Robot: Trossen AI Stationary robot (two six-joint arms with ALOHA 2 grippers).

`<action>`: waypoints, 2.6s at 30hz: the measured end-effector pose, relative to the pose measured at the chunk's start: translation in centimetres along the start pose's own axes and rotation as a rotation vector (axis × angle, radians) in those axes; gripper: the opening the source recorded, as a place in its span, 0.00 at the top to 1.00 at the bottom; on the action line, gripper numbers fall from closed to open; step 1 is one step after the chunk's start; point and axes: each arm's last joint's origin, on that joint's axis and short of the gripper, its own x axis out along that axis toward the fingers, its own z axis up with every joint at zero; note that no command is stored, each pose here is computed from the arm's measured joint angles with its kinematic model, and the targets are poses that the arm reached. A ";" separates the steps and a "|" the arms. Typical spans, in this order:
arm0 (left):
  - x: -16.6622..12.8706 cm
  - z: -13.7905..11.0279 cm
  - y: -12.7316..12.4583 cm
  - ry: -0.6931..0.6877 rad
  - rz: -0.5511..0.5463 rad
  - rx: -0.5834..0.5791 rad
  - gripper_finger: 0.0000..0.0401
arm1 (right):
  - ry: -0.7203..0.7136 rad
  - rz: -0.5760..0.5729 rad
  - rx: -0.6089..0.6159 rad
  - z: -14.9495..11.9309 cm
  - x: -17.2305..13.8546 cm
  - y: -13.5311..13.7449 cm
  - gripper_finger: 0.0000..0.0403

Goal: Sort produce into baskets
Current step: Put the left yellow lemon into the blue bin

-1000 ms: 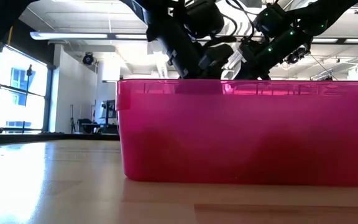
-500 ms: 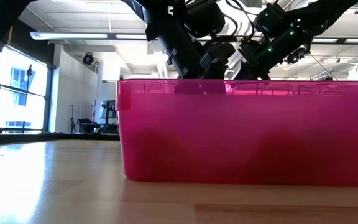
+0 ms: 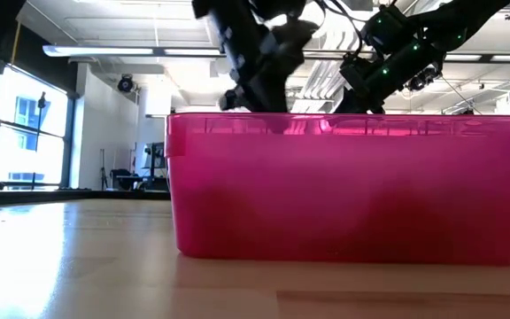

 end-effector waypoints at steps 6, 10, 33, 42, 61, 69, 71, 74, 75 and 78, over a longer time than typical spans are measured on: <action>-3.1 -2.1 -0.1 0.009 0.036 -0.079 0.97 | 0.000 0.000 -0.021 0.0 0.0 0.0 1.00; -4.8 -4.9 -0.1 0.016 0.041 -0.154 1.00 | 0.000 0.000 -0.023 0.0 0.0 0.0 1.00; -12.4 -21.0 -7.4 0.364 -0.022 -0.730 1.00 | 0.013 0.000 -0.041 -0.1 0.0 0.0 1.00; -12.1 -23.5 -9.4 0.461 0.032 -0.896 0.86 | 0.016 0.000 -0.042 -0.2 0.0 0.0 1.00; -5.4 -28.1 -9.6 0.644 0.232 -0.980 0.45 | 0.019 0.004 -0.047 -0.2 0.0 0.0 1.00; -3.9 -29.3 -8.8 0.653 0.229 -1.048 0.45 | 0.041 0.004 -0.047 -0.4 0.0 0.0 1.00; -4.0 -29.2 -8.8 0.649 0.213 -1.047 0.45 | 0.047 0.004 -0.043 -0.5 0.0 0.0 1.00; -4.7 -28.7 -9.2 0.642 0.182 -1.048 0.45 | 0.047 0.003 -0.040 -0.5 0.0 0.0 1.00; -5.0 -28.5 -9.3 0.641 0.178 -1.047 0.45 | 0.047 0.003 -0.040 -0.5 0.0 0.0 1.00; -5.8 -28.2 -9.5 0.637 0.208 -1.006 0.44 | 0.047 0.003 -0.040 -0.5 0.0 0.0 1.00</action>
